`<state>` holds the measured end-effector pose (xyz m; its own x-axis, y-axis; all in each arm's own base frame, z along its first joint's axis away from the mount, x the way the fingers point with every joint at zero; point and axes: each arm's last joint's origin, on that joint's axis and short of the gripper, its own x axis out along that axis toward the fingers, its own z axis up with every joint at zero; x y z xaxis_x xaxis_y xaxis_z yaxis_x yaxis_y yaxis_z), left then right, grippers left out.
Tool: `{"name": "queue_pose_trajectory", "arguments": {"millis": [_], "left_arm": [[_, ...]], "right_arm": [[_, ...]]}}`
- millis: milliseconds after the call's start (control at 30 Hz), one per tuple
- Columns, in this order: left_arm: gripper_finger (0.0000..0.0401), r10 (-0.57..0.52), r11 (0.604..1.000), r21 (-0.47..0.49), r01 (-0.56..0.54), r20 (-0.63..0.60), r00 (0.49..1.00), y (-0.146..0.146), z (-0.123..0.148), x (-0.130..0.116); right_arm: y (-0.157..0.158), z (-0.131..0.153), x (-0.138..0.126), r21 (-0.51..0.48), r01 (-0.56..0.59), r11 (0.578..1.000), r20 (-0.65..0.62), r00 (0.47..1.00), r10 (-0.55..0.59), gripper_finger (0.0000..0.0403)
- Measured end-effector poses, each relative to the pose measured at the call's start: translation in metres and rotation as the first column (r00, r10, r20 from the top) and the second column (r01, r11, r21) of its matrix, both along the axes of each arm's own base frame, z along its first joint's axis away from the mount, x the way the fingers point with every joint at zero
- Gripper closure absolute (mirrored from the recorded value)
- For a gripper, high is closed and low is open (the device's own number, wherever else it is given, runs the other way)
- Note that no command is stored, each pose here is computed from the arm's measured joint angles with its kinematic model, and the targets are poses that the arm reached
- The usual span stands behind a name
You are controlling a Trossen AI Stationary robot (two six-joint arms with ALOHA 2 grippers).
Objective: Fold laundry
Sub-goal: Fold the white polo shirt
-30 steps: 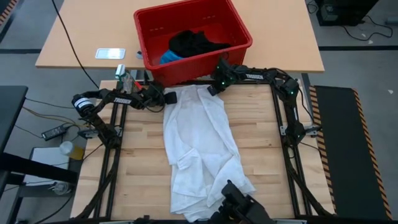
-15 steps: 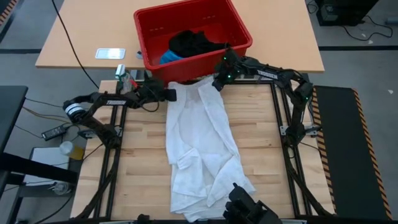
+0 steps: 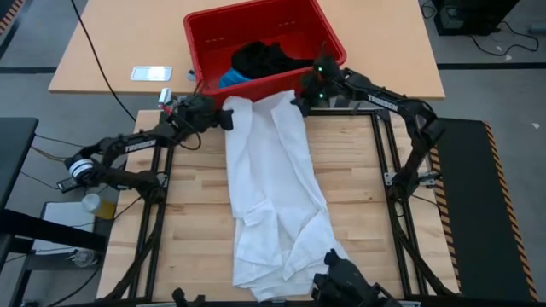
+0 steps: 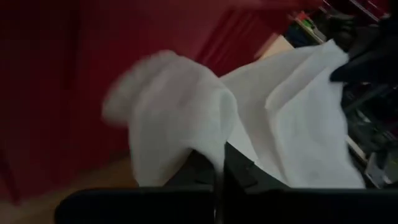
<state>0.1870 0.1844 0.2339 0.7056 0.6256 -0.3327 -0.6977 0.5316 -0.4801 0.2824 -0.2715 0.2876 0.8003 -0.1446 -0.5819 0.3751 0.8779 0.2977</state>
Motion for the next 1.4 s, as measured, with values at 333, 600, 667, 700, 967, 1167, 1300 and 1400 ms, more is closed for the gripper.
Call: {"name": "queue_pose_trajectory", "arguments": {"millis": [333, 600, 667, 700, 967, 1167, 1300, 1400], "left_arm": [[0.0401, -0.142, 0.983, 0.105, 0.153, -0.100, 0.985, 0.009, 0.054, 0.009], [0.0401, -0.354, 0.932, 0.000, 0.362, -0.213, 0.911, -0.033, 0.045, 0.036], [0.0401, -0.383, 0.921, -0.024, 0.390, -0.244, 0.891, -0.044, 0.042, 0.041], [0.0401, -0.397, 0.915, -0.031, 0.403, -0.253, 0.882, -0.049, 0.041, 0.044], [0.0401, -0.477, 0.877, -0.085, 0.474, -0.278, 0.833, -0.075, 0.036, 0.054], [0.0401, -0.574, 0.816, -0.158, 0.556, -0.327, 0.751, -0.104, 0.029, 0.059], [0.0401, -0.624, 0.778, -0.194, 0.597, -0.346, 0.700, -0.122, 0.026, 0.062], [0.0401, -0.635, 0.770, -0.202, 0.605, -0.333, 0.697, -0.132, 0.026, 0.065]], "right_arm": [[0.001, 0.008, -0.006, 0.014, -0.001, 1.000, 0.027, 1.000, 0.000, 0.0396], [0.024, 0.017, -0.017, 0.015, -0.110, 0.994, -0.066, 0.992, 0.111, 0.0396], [0.032, 0.018, -0.017, 0.035, -0.142, 0.989, -0.080, 0.986, 0.145, 0.0396], [0.036, 0.018, -0.017, 0.051, -0.161, 0.986, -0.088, 0.982, 0.165, 0.0396], [0.077, 0.009, -0.005, 0.176, -0.329, 0.928, -0.173, 0.918, 0.358, 0.0395], [0.107, 0.010, -0.001, 0.152, -0.413, 0.898, -0.293, 0.849, 0.440, 0.0395], [0.121, 0.009, 0.003, 0.151, -0.476, 0.867, -0.327, 0.803, 0.498, 0.0395], [0.134, 0.008, 0.007, 0.161, -0.517, 0.841, -0.337, 0.772, 0.539, 0.0395]]}}
